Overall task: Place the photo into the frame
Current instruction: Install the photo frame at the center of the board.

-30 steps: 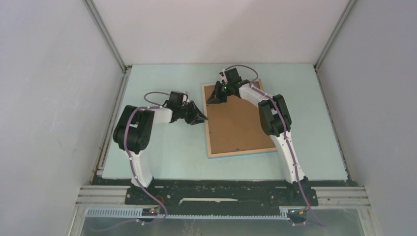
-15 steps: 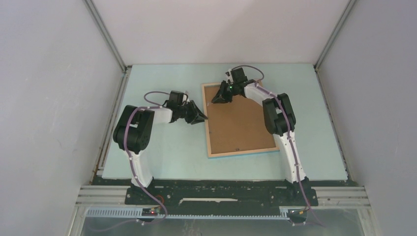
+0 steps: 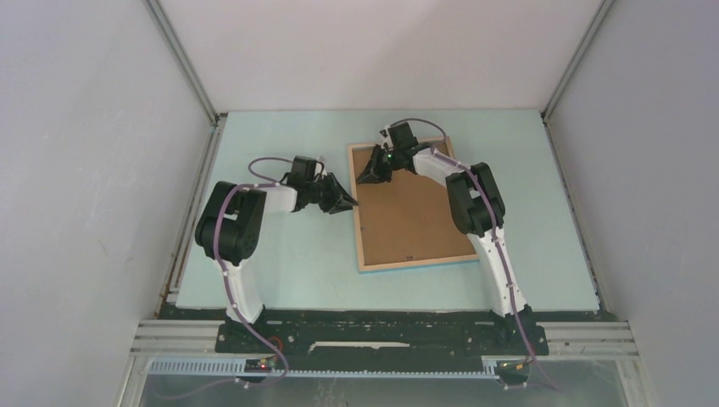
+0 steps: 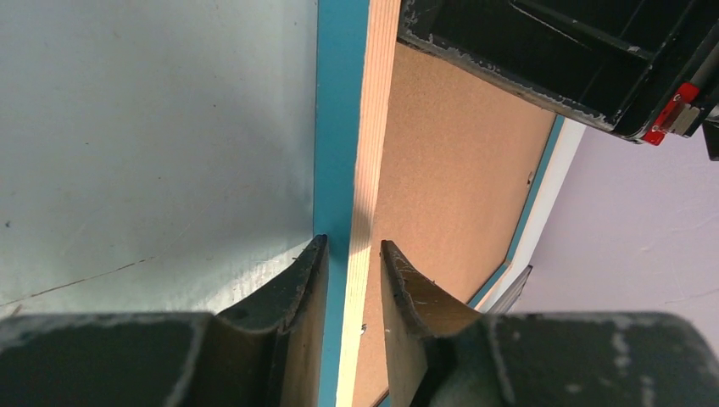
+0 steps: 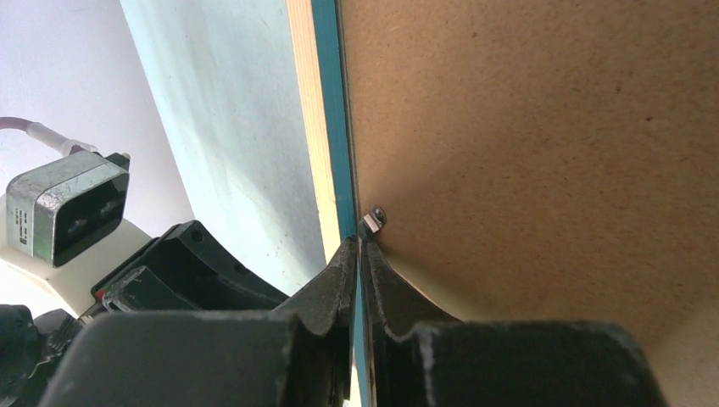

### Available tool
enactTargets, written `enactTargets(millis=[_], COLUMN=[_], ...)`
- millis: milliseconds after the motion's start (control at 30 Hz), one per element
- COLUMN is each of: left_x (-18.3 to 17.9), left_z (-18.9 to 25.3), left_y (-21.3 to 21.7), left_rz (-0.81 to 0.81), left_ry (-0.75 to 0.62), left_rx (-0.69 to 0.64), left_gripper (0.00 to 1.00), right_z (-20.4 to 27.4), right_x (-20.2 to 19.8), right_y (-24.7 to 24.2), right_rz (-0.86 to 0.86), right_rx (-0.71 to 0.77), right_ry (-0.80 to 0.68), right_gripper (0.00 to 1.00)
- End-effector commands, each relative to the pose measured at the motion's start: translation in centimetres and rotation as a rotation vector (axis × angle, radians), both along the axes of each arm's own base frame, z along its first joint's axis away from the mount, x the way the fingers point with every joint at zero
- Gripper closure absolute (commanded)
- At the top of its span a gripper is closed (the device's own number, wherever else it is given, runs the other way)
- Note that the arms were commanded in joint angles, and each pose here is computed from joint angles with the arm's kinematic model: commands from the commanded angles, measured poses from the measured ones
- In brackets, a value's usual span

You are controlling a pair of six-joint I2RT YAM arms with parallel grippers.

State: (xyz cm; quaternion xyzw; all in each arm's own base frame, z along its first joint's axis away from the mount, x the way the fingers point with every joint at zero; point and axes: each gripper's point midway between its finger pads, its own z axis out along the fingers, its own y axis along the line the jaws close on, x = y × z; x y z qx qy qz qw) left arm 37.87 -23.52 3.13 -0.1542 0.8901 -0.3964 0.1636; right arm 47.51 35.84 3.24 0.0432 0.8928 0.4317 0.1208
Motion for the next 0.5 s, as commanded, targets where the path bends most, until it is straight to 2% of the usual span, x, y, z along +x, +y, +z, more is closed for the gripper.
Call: enactTargets(millis=[0, 267, 467], left_x=[0.4, 0.2, 0.2], left_z=[1.0, 0.9, 0.9], left_y=[-0.6, -0.6, -0.6], left_rz=[-0.018, -0.019, -0.02], left_ry=[-0.031, -0.026, -0.028], left_rx=[-0.035, -0.035, -0.036], left_gripper=[0.7, 0.71, 0.72], right_z=[0.0, -0.7, 1.7], right_x=[0.8, 1.8, 2.0], right_y=[0.3, 0.7, 1.5], right_rz=[-0.033, -0.062, -0.034], right_rx=[0.019, 0.041, 0.114], right_ry=[-0.014, -0.021, -0.025], right_gripper=[0.88, 0.88, 0.88])
